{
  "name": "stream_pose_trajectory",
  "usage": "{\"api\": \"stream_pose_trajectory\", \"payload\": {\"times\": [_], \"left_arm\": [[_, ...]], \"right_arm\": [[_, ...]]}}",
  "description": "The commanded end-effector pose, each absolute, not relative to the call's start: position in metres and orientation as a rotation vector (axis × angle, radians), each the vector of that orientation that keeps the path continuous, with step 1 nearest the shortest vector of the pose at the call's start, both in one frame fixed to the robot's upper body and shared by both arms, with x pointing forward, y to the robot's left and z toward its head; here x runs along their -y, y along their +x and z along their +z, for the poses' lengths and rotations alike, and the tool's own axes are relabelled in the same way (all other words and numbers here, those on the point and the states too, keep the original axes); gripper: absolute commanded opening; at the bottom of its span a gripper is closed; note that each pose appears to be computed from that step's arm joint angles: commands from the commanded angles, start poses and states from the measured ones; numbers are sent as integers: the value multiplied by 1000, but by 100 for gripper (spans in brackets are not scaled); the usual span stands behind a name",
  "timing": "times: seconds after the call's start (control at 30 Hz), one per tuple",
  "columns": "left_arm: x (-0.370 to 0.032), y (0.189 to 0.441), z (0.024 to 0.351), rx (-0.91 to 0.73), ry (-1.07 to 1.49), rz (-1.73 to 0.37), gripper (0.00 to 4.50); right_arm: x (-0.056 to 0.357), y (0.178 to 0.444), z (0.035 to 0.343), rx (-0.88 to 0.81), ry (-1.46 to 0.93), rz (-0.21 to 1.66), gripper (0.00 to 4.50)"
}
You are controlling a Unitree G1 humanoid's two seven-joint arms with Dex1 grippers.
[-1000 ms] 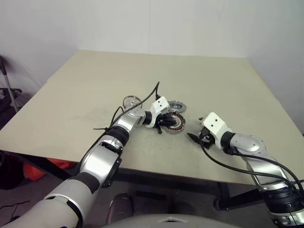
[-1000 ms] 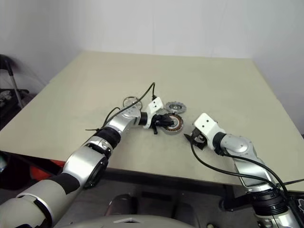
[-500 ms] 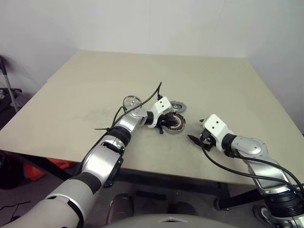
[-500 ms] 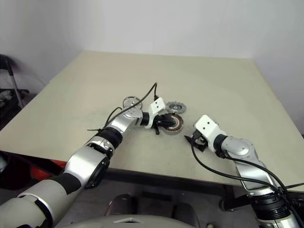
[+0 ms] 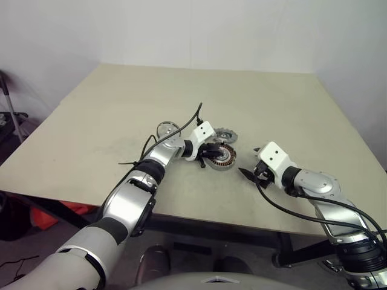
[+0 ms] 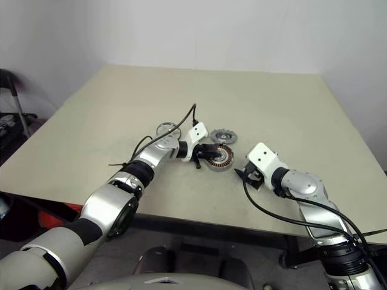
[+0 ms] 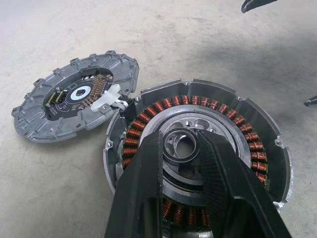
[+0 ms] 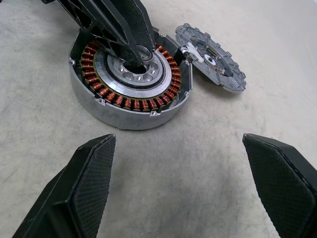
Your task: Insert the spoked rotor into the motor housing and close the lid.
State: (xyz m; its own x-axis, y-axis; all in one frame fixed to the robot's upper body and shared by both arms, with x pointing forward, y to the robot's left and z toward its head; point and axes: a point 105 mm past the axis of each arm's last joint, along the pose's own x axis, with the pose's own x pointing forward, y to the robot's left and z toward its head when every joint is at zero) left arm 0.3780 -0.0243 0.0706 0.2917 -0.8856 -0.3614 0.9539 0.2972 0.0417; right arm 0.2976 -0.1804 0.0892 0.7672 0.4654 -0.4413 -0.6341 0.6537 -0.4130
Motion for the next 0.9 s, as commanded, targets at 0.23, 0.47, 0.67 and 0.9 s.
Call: {"api": "stream_pose_trajectory", "payload": {"times": [0.23, 0.47, 0.67, 0.9], "left_arm": [[33, 375, 83, -247, 298, -1303, 71], [28, 377, 81, -256, 299, -1285, 71], [27, 373, 79, -267, 292, -1318, 143], [25, 379, 84, -247, 288, -1275, 301]], "right_arm": [[178, 300, 99, -266, -597, 624, 423], [180, 300, 100, -266, -597, 622, 423], [179, 302, 102, -262, -597, 625, 423], [178, 305, 103, -255, -604, 623, 423]]}}
